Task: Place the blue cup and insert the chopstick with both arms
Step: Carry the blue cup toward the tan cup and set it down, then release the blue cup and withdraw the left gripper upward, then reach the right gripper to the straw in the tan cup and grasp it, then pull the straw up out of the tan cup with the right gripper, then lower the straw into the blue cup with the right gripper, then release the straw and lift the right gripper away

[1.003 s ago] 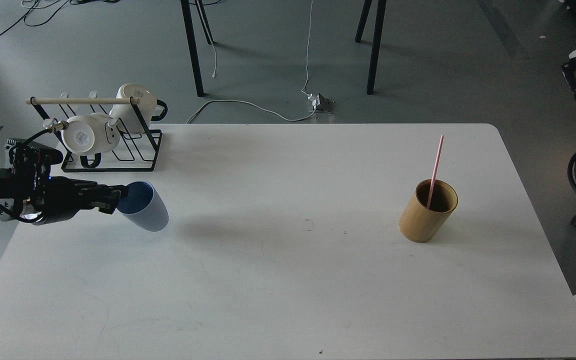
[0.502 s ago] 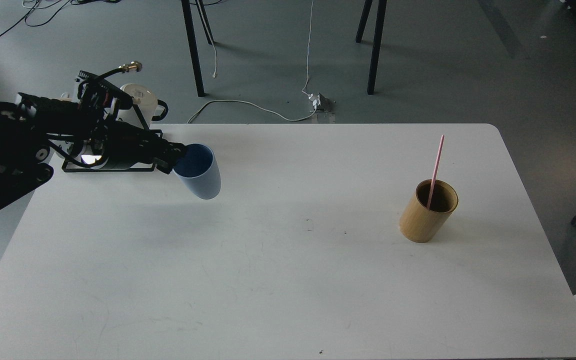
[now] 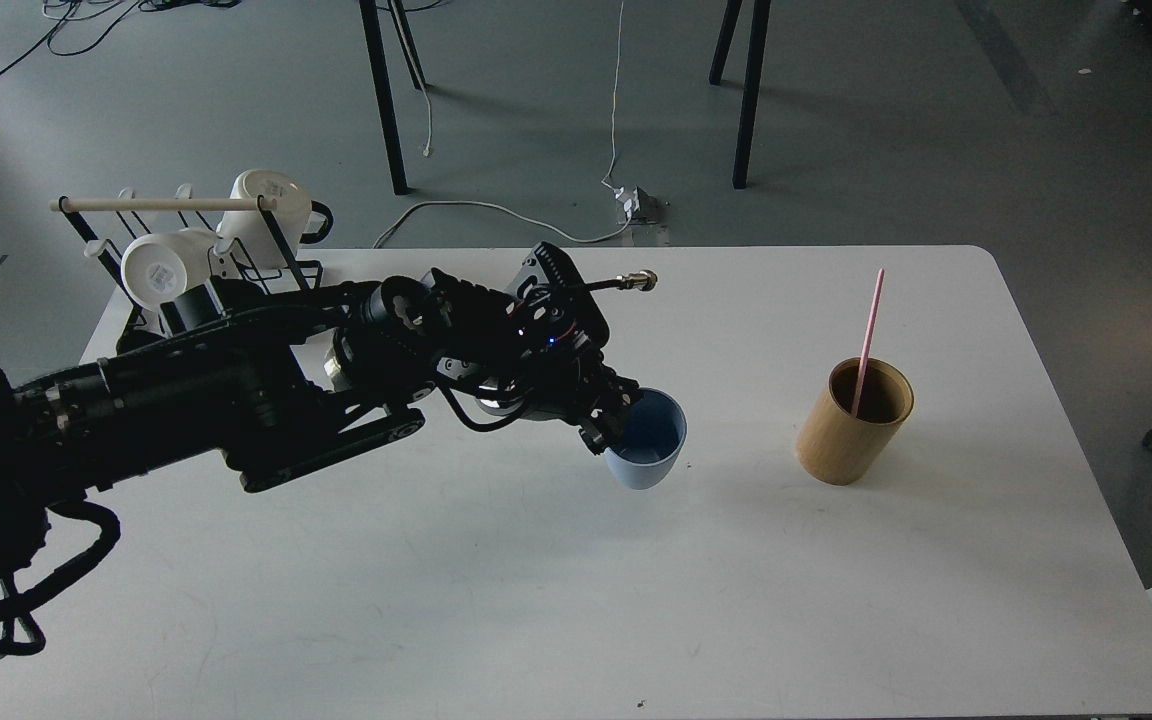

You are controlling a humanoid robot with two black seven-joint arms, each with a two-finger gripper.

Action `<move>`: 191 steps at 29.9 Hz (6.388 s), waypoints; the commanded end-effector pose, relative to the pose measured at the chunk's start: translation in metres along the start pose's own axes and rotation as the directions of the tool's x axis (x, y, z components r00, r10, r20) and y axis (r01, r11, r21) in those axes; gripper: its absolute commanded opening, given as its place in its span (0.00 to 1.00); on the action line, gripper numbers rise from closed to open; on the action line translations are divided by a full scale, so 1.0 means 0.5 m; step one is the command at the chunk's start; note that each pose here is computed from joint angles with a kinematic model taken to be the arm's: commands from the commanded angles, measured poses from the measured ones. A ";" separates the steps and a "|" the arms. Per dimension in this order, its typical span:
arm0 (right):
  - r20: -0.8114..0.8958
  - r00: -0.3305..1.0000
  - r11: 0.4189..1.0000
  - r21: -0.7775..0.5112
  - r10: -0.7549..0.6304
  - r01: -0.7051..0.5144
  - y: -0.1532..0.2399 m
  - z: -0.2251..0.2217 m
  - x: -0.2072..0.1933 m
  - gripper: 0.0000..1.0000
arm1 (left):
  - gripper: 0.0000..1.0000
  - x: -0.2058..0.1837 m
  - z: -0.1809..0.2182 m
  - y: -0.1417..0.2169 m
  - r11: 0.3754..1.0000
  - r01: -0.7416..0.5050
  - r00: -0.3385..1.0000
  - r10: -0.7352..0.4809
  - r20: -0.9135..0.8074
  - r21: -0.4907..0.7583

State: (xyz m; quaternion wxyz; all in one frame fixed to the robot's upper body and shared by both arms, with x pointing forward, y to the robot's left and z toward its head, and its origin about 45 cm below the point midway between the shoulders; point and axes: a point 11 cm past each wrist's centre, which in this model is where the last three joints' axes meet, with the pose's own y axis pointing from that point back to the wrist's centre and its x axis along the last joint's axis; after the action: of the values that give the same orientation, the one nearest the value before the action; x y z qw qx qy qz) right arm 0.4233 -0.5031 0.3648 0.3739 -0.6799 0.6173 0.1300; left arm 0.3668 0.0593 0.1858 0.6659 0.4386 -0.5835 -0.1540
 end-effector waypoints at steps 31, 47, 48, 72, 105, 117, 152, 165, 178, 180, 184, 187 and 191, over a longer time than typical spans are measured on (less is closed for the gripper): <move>-0.281 0.932 0.957 -0.239 -0.229 0.163 0.048 -0.045 -0.112 0.99 | 0.99 0.097 -0.215 0.235 0.780 -0.619 0.297 0.341 -0.892 0.093; -0.748 0.422 0.825 -0.565 -0.512 -0.001 0.148 0.123 -0.131 0.98 | 1.00 -0.089 -0.492 0.422 0.243 -0.614 -0.788 -0.129 -0.603 0.751; -0.760 0.351 0.807 -0.590 -0.547 -0.022 0.160 0.139 -0.124 0.98 | 1.00 -0.088 -0.490 0.416 0.243 -0.614 -0.789 -0.142 -0.598 0.751; -0.488 -0.425 0.589 -0.795 -0.763 -0.145 0.245 0.428 -0.055 0.63 | 1.00 -0.131 -0.504 0.411 0.224 -0.545 -0.837 -0.194 -0.511 0.808; -0.466 -0.493 0.587 -0.800 -0.735 -0.120 0.218 0.394 -0.090 0.01 | 1.00 -0.145 -0.510 0.417 0.232 -0.531 -0.847 -0.163 -0.505 0.815; -0.610 -0.605 0.721 -0.688 -0.512 0.083 0.042 0.234 -0.297 0.02 | 1.00 -0.141 -0.515 0.428 0.224 -0.533 -0.846 -0.159 -0.509 0.816; -0.354 -0.483 0.329 -0.934 -0.801 0.138 0.203 0.691 -0.394 0.02 | 1.00 -0.136 -0.514 0.426 0.222 -0.537 -0.843 -0.163 -0.512 0.814; -0.343 -0.452 0.328 -0.938 -0.824 0.113 0.217 0.698 -0.374 0.33 | 1.00 -0.137 -0.513 0.425 0.224 -0.536 -0.844 -0.162 -0.511 0.814; -0.540 -0.254 0.487 -0.839 -0.802 0.244 0.107 0.617 -0.438 1.00 | 1.00 -0.136 -0.515 0.429 0.220 -0.537 -0.843 -0.160 -0.513 0.814; -0.582 -0.148 0.535 -0.802 -0.799 0.268 0.072 0.581 -0.451 1.00 | 1.00 -0.139 -0.515 0.429 0.221 -0.535 -0.845 -0.159 -0.511 0.816; -0.630 0.091 0.626 -0.723 -0.771 0.292 0.006 0.490 -0.444 1.00 | 1.00 -0.138 -0.514 0.425 0.224 -0.535 -0.845 -0.162 -0.510 0.815; -0.659 0.302 0.725 -0.625 -0.689 0.291 -0.041 0.424 -0.422 1.00 | 1.00 -0.136 -0.514 0.425 0.223 -0.536 -0.844 -0.163 -0.511 0.814; -0.643 0.542 0.834 -0.494 -0.542 0.248 -0.093 0.333 -0.363 1.00 | 1.00 -0.125 -0.509 0.419 0.222 -0.548 -0.836 -0.177 -0.519 0.807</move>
State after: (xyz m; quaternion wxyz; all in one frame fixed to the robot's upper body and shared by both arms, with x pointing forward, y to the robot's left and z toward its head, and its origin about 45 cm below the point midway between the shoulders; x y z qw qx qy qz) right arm 0.4664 -0.2233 0.3692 -0.0867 -0.8592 0.4588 -0.2093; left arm 0.5176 0.3301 0.3209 0.7442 -0.3026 0.1979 0.5616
